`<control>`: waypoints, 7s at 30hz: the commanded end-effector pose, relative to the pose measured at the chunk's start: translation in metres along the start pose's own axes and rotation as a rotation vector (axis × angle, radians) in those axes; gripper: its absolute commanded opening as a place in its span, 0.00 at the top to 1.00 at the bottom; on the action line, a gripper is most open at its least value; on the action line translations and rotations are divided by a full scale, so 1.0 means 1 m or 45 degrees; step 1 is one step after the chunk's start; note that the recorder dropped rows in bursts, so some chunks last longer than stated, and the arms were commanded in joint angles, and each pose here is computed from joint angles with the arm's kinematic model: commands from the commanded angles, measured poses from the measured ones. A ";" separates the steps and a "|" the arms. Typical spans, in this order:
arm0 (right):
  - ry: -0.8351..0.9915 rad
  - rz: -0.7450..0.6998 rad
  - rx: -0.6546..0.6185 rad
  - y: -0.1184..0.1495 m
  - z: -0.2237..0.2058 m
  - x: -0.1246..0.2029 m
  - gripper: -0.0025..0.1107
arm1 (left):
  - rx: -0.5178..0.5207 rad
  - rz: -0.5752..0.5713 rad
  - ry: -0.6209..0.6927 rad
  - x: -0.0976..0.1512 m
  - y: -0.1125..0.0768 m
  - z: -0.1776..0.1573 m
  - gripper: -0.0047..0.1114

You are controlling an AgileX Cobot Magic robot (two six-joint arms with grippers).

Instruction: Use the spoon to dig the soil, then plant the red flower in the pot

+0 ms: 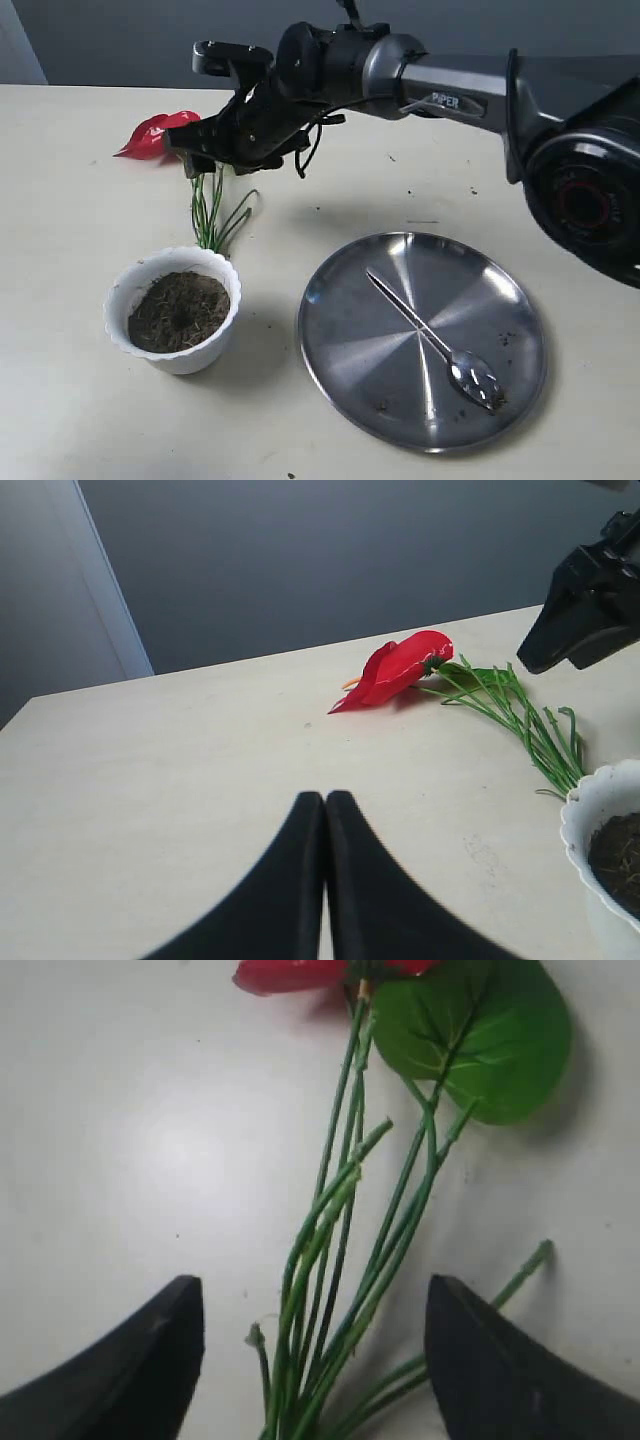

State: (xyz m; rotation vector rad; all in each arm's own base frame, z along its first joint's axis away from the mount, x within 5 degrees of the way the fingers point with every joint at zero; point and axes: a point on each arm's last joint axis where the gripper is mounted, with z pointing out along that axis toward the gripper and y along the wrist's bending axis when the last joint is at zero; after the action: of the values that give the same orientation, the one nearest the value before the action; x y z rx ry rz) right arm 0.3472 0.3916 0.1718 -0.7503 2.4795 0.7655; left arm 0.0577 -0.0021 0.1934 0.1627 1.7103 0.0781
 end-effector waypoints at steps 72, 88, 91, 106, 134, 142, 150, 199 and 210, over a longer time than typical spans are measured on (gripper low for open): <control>-1.226 -0.626 -0.596 0.099 -0.113 0.109 0.98 | 0.000 -0.003 -0.012 0.000 0.000 0.000 0.96; -1.158 -0.499 -0.582 0.079 -0.065 0.128 0.98 | -0.003 0.011 -0.012 0.000 0.000 0.000 0.96; -1.149 -0.491 -0.575 0.077 -0.060 0.131 0.98 | -0.003 0.011 -0.012 0.000 0.000 0.000 0.96; -1.093 -0.434 -0.514 0.060 -0.048 0.151 0.98 | -0.003 0.011 -0.012 0.000 0.000 0.000 0.96; -0.921 -0.427 -0.675 0.059 -0.062 0.184 0.98 | -0.003 0.011 -0.012 0.000 0.000 0.000 0.96; -0.898 -0.468 -0.708 0.061 -0.062 0.187 0.98 | -0.003 0.011 -0.012 0.000 0.000 0.000 0.96; -0.834 -0.473 -0.667 0.059 -0.058 0.190 0.98 | -0.003 0.011 -0.012 0.000 0.000 0.000 0.96; -0.416 -0.325 -0.537 0.044 -0.043 0.216 0.98 | -0.003 0.011 -0.012 0.000 0.000 0.000 0.96; -0.392 -0.296 -0.528 0.043 -0.042 0.217 0.98 | -0.003 0.011 -0.012 0.000 0.000 0.000 0.96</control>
State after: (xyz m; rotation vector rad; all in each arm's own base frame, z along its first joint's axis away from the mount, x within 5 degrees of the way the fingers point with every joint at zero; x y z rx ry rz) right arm 0.1547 0.3268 0.1431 -0.7881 1.6615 1.3985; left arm 0.0577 -0.0020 0.1934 0.1686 1.7097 0.0860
